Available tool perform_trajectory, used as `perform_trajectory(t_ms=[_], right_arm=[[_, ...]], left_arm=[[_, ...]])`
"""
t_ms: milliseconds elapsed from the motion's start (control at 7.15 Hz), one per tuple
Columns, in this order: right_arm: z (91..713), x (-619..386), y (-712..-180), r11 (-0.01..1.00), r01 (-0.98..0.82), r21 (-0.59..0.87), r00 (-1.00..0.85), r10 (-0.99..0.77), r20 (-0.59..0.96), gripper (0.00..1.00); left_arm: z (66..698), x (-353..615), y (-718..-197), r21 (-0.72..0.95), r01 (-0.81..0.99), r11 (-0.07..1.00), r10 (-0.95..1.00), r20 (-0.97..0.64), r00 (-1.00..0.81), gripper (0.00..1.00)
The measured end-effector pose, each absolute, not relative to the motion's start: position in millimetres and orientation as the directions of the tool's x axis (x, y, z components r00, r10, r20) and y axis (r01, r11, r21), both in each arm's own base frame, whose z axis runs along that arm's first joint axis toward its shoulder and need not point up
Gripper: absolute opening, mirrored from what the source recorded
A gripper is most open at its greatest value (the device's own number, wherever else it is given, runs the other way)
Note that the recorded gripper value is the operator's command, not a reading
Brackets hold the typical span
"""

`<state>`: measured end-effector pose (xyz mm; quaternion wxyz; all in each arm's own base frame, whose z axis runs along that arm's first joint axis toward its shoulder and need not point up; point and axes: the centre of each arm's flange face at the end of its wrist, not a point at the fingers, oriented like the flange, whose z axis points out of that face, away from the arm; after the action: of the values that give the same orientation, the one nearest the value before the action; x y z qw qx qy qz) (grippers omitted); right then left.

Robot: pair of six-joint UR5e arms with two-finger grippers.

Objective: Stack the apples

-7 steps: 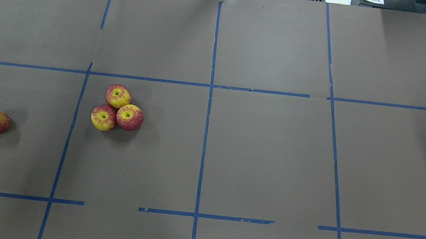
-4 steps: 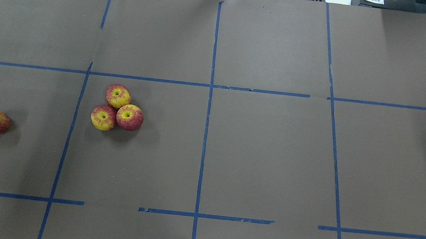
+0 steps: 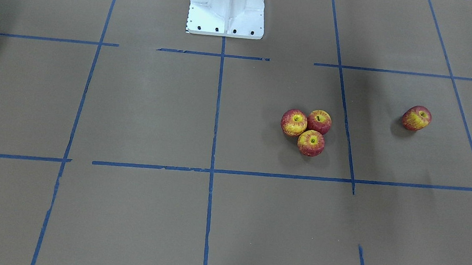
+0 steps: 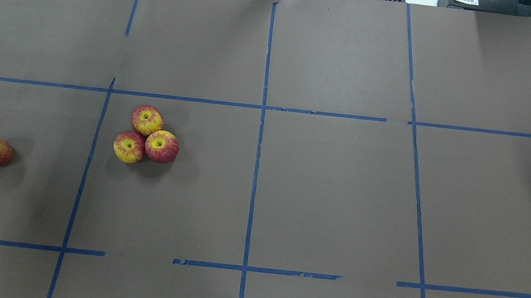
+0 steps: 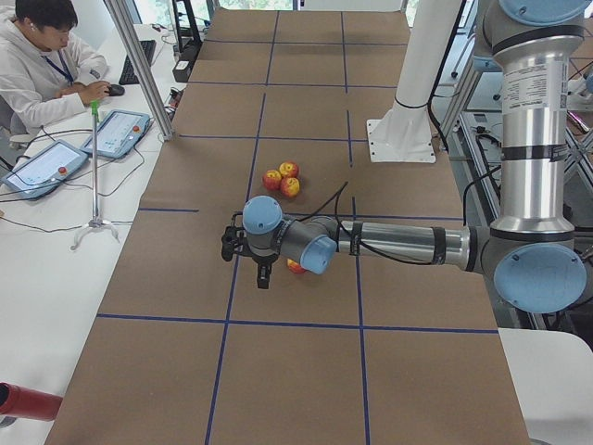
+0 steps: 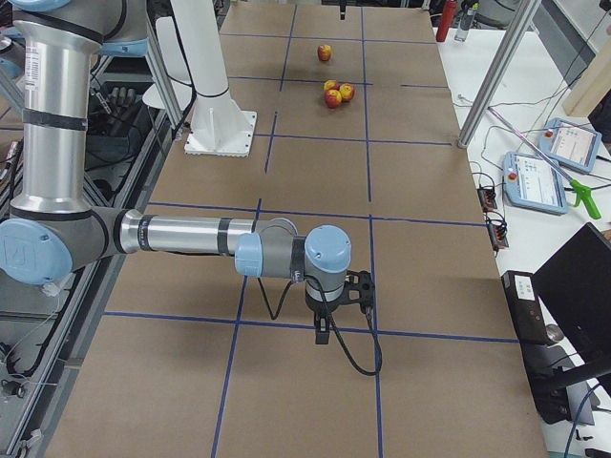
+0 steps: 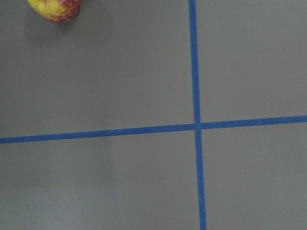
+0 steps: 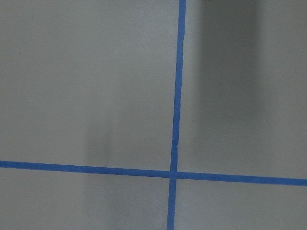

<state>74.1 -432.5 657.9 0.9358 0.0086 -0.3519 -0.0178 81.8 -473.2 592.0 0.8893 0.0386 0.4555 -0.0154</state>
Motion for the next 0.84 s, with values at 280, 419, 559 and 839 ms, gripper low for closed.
perform_trajectory(t_ms=[280, 419, 559, 839], right_arm=[[657.9, 74.1, -432.5, 0.999, 0.027, 0.029, 0.752, -0.039, 0.658, 1.0], [657.9, 74.1, -432.5, 0.999, 0.027, 0.029, 0.752, -0.039, 0.658, 1.0], [657.9, 74.0, -432.5, 0.999, 0.027, 0.029, 0.751, -0.039, 0.659, 1.0], [657.9, 74.1, -432.5, 0.999, 0.027, 0.029, 0.752, -0.039, 0.658, 1.0]], left_arm=[[587.5, 128.7, -462.0, 0.005, 0.073, 0.997, -0.037, -0.825, 0.564, 1.0], [588.9, 145.4, -456.6, -0.02, 0.059, 0.998, -0.05, -0.825, 0.563, 1.0], [590.6, 160.2, -452.4, -0.031, 0.04, 0.999, -0.048, -0.822, 0.568, 1.0], [595.7, 187.8, -446.6, -0.038, 0.021, 0.999, -0.043, -0.801, 0.597, 1.0]])
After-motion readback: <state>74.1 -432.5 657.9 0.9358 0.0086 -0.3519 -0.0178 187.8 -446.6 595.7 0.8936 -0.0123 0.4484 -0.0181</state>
